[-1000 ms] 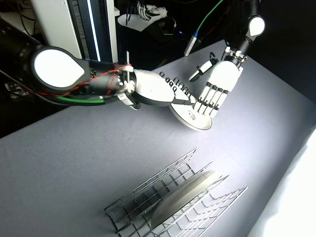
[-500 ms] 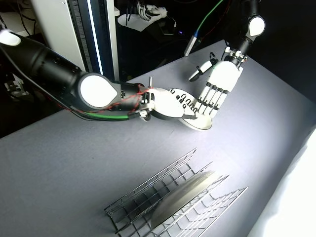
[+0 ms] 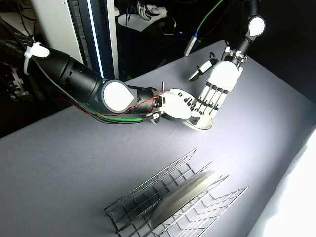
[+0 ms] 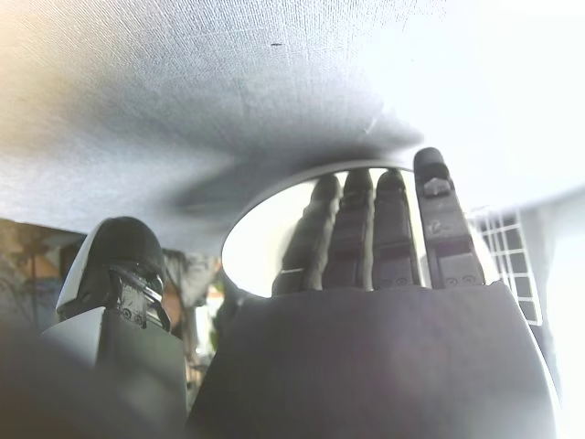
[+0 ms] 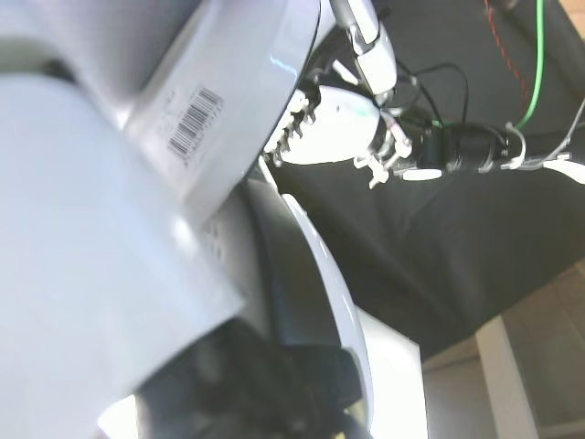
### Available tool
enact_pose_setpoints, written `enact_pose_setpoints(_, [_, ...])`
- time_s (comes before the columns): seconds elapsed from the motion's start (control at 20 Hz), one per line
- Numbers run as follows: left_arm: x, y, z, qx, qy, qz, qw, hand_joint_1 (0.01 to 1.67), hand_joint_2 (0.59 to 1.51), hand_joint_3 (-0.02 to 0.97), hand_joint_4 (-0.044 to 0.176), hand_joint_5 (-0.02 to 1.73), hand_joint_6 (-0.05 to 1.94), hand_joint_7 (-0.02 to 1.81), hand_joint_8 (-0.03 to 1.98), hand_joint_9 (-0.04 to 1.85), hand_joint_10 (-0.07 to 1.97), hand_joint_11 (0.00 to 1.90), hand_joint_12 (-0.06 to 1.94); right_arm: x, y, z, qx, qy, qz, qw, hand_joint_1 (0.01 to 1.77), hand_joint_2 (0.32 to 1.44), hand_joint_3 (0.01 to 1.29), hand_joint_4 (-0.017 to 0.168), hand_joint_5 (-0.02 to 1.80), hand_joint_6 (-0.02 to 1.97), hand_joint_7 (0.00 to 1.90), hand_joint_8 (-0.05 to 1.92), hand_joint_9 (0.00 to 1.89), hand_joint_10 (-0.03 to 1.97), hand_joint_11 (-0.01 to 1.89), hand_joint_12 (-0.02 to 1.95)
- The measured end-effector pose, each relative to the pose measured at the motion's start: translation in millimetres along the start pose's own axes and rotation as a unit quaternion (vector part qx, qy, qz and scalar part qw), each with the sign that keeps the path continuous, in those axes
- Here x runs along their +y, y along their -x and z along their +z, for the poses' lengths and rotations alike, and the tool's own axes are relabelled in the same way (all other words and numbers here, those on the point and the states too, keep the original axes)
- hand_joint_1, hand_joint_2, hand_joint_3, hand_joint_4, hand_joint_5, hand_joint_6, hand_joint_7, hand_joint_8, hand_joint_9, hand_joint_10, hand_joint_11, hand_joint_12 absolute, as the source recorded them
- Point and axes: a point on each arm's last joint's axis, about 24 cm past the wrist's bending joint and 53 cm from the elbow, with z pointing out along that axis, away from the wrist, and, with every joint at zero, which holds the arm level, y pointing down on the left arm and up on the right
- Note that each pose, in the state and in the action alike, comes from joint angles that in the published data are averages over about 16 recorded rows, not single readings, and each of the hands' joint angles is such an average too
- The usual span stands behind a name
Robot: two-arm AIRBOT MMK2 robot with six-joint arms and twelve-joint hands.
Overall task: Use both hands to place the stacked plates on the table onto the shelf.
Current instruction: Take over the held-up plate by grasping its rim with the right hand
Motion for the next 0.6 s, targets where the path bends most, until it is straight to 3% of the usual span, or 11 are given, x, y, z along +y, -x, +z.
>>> enact_pose_setpoints(0.3, [-2.4,9.2,-1.2,-0.006,-0.002,0.011,0.9999,0.02,1.172,0.014,-0.009,0.04,-0.03,0.02,-0.01,-0.01,-0.06,0.02,0.02,9,4,3.2,-0.007,0.016,0.001,0.9999,1.24,0.99,0.01,-0.006,0.61,0.39,0.7,0.25,0.71,0.39,0.56,1.27])
enact_pose_setpoints(0.6, [-6.8,37.2,-14.4,-0.035,0.0,0.031,0.9989,0.02,1.17,0.014,-0.005,0.06,-0.01,0.04,0.0,0.01,-0.06,0.02,0.01,15,16,-2.4,-0.018,0.024,-0.006,0.9995,1.3,0.95,0.01,-0.009,0.77,0.61,0.89,0.45,0.91,0.7,0.85,1.25])
